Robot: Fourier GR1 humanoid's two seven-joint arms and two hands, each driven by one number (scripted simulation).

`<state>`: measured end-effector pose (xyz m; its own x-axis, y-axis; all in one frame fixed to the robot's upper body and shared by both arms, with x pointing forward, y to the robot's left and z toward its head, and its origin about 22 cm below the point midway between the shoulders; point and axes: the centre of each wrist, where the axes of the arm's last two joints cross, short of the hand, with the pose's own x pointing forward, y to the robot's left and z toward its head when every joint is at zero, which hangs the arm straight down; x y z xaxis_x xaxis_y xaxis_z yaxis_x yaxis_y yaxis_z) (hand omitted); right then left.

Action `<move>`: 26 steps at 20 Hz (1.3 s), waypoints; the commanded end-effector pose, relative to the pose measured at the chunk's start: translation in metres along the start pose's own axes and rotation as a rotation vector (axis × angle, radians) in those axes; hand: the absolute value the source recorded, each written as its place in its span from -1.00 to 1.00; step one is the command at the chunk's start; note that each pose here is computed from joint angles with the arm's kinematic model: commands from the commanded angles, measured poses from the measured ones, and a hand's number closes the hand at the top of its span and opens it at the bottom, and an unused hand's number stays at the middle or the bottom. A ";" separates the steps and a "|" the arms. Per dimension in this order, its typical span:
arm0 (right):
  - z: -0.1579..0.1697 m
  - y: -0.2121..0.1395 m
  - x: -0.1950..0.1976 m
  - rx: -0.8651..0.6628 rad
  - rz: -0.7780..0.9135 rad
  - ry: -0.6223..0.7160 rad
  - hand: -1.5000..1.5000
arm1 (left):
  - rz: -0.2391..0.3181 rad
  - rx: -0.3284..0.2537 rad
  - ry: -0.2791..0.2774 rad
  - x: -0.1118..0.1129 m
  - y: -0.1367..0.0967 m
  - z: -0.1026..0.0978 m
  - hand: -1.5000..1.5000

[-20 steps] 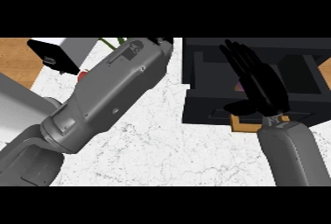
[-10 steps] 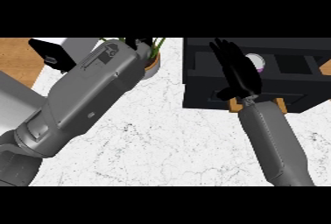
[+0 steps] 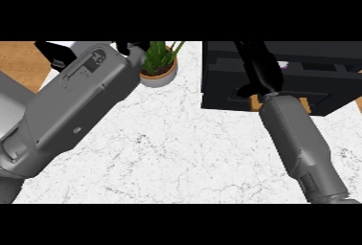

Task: Pick up the can, place it into the drawer and close the drawer

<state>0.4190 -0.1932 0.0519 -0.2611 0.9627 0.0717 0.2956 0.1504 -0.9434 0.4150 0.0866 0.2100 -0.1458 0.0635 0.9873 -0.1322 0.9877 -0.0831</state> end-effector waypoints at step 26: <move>-0.072 -0.055 -0.015 -0.130 0.075 0.105 -1.00 | 0.013 -0.033 -0.024 0.033 0.029 0.018 -1.00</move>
<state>0.4609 -0.1932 0.0860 -0.1635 0.9861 0.0299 0.3569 0.0874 -0.9301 0.3930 0.1156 0.2294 -0.1646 0.0630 0.9844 -0.0987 0.9919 -0.0800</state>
